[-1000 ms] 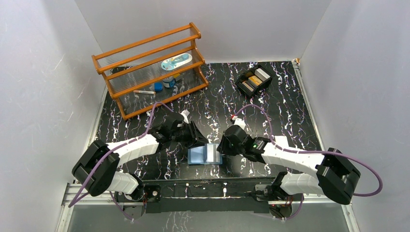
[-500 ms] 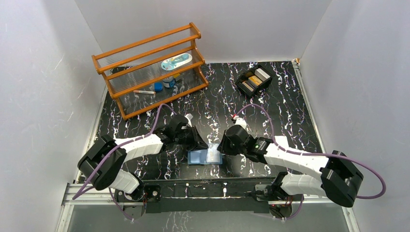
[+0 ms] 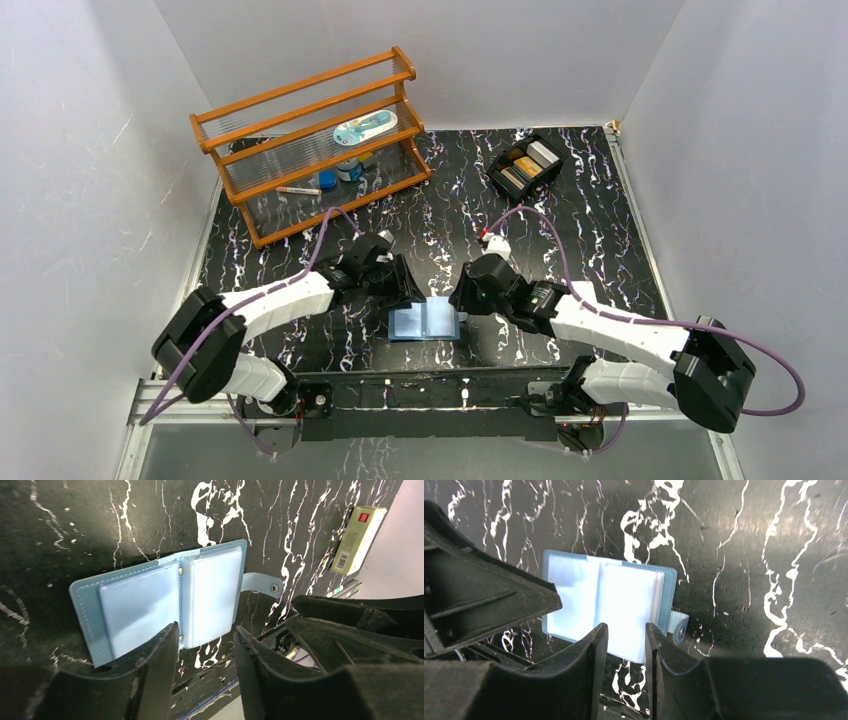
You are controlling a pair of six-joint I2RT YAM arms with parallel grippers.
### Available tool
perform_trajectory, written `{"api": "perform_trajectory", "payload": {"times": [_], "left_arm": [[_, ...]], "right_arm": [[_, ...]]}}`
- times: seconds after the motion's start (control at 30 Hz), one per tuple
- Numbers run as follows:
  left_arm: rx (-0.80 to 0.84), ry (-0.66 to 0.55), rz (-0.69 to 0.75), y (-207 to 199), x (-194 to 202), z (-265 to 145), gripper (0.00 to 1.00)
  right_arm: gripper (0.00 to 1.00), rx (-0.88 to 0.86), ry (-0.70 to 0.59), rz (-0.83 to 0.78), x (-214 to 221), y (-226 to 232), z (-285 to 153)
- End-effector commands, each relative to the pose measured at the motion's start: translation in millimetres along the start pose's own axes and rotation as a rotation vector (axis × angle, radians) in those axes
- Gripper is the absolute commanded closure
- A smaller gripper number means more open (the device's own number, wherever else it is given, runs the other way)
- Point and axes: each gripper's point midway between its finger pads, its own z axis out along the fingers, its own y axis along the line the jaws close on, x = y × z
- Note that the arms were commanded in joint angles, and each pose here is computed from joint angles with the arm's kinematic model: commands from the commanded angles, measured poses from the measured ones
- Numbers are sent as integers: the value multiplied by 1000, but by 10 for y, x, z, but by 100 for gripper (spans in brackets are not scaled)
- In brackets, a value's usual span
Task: Put the credit cards into the card holder
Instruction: Turn over the card slot in the card holder.
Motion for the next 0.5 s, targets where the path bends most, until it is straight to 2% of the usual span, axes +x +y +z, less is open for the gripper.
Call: {"api": "perform_trajectory", "payload": {"times": [0.0,0.13,0.3,0.47], "left_arm": [[-51,-104,78,-57,-175,-350,53],[-61,-159,159,-83,-257,-552,45],[-100,-227,269,-53,-356,-826,35],[-108,-259,381,-57,-391,-1036,37]], "right_arm": [[57,13,-139,-82,-488,188,-114],[49,85,-235,-206,-896,209,-186],[41,258,-322,-372,-1580,-108,-165],[42,408,-349,-306,-2376,-787,-57]]}}
